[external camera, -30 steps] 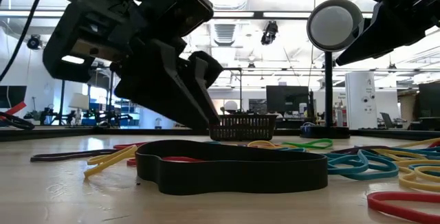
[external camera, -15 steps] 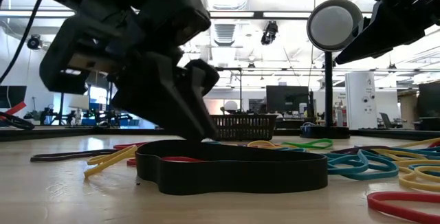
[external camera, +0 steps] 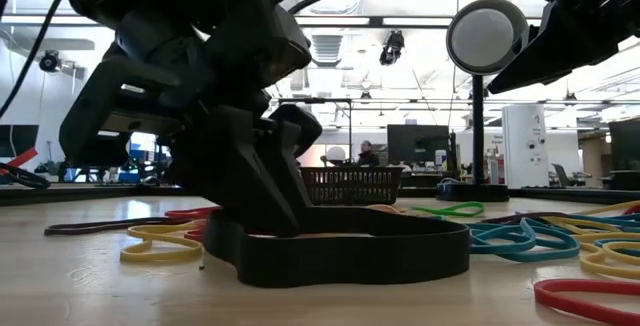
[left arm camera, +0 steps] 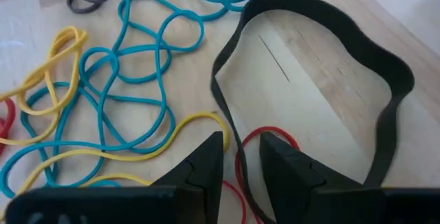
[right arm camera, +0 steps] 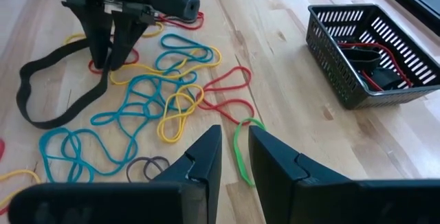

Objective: Pick and place rubber bands into bin
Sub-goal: Put the black rubber band into the basket

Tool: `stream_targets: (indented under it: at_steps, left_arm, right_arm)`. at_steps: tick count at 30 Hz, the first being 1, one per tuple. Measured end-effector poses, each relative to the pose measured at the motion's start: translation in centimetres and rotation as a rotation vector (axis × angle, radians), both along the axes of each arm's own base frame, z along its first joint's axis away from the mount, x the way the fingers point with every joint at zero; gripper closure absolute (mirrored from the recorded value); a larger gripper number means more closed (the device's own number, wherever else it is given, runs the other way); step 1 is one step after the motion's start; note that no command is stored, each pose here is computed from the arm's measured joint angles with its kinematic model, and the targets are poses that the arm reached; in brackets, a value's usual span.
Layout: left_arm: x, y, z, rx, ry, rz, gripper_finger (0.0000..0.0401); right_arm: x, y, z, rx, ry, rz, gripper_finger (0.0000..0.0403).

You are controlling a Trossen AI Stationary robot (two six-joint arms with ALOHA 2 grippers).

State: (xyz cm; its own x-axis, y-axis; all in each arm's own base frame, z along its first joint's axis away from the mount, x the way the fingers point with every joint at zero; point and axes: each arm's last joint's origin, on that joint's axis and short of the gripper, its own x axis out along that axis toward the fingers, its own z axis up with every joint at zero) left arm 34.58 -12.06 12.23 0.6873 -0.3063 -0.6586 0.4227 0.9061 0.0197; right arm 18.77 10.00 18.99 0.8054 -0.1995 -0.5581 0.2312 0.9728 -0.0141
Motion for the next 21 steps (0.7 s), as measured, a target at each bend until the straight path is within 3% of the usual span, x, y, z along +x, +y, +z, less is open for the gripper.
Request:
stream_targets:
  at_steps: [16,21]
  left_arm:
    - [0.02,0.38,0.45,0.002,-0.014,0.005,0.0321]
    - [0.00,0.39,0.43,0.003,-0.014,0.004,0.0365]
  right_arm:
    - [0.00,0.00,0.00,-0.001,0.000,0.000,0.0335]
    - [0.00,0.00,0.00,-0.001,0.000,0.000,0.0335]
